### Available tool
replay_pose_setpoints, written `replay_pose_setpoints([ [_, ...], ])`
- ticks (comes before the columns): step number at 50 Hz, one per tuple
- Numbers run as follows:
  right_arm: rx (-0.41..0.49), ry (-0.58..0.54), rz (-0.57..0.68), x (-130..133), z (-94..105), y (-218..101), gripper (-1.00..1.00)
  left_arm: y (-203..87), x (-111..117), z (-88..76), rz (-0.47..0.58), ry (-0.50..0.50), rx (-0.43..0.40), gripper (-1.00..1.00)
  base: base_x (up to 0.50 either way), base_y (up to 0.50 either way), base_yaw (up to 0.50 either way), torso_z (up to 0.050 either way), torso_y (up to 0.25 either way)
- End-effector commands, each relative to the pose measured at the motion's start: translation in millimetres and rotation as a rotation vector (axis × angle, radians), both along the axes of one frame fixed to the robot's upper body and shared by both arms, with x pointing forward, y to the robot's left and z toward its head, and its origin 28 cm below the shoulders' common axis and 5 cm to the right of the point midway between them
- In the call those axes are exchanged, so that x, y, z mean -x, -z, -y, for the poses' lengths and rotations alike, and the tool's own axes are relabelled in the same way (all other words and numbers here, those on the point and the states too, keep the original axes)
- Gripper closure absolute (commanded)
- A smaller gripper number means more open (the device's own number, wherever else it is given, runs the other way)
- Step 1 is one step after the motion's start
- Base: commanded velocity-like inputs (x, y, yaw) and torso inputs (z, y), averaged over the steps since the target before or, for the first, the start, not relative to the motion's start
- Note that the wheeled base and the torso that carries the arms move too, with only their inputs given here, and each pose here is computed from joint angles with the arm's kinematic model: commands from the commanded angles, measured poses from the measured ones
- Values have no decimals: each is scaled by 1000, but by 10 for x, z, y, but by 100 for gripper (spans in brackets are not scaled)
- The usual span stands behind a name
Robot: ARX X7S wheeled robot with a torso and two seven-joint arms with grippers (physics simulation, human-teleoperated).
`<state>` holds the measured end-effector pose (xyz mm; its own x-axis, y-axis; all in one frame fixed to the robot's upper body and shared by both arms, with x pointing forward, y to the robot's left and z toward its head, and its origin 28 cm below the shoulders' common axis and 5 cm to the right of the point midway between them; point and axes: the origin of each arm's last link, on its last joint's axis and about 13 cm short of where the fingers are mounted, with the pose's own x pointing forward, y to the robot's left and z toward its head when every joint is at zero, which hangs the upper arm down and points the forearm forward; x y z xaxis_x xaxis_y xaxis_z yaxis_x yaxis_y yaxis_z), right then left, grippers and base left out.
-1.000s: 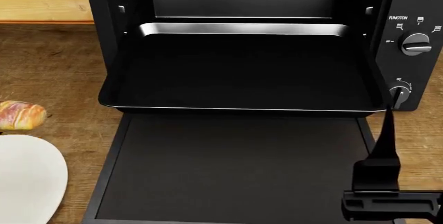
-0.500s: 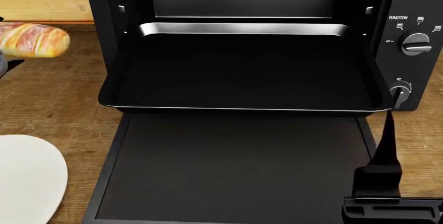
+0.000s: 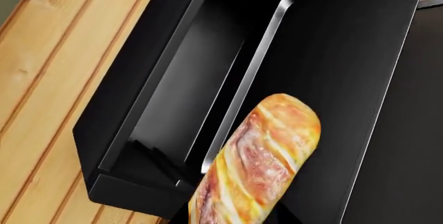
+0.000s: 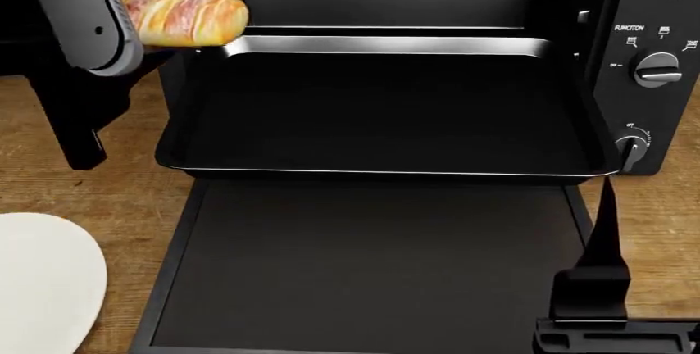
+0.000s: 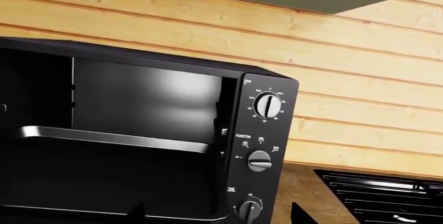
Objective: Place the baguette on the tray of the toaster oven.
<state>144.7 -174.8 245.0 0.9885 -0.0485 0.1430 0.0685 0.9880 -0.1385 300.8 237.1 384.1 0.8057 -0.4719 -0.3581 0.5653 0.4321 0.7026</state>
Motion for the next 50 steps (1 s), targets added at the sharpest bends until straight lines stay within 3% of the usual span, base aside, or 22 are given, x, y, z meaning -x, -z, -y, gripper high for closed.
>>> replay_pose_setpoints([
  [1,-14,-4,2,29,9,-1,-100,41,-120,360,-17,89,43,100,0,0,0,0,10],
  [11,-15,-3,3,62,-3,-4,-100,70,-190,573,-103,138,-19,100,0,0,0,0,0],
  [18,-16,-4,10,88,-5,-45,-100,135,-289,738,-128,152,-11,100,0,0,0,0,0],
  [23,-8,-4,11,101,8,-67,-100,172,-354,767,-148,152,-12,100,0,0,0,0,0],
  [36,-21,13,7,136,32,-15,-100,374,-828,761,-209,42,5,100,0,0,0,0,1],
  [50,-21,11,-5,140,37,20,-100,448,-939,979,-225,81,-15,100,0,0,0,0,0],
])
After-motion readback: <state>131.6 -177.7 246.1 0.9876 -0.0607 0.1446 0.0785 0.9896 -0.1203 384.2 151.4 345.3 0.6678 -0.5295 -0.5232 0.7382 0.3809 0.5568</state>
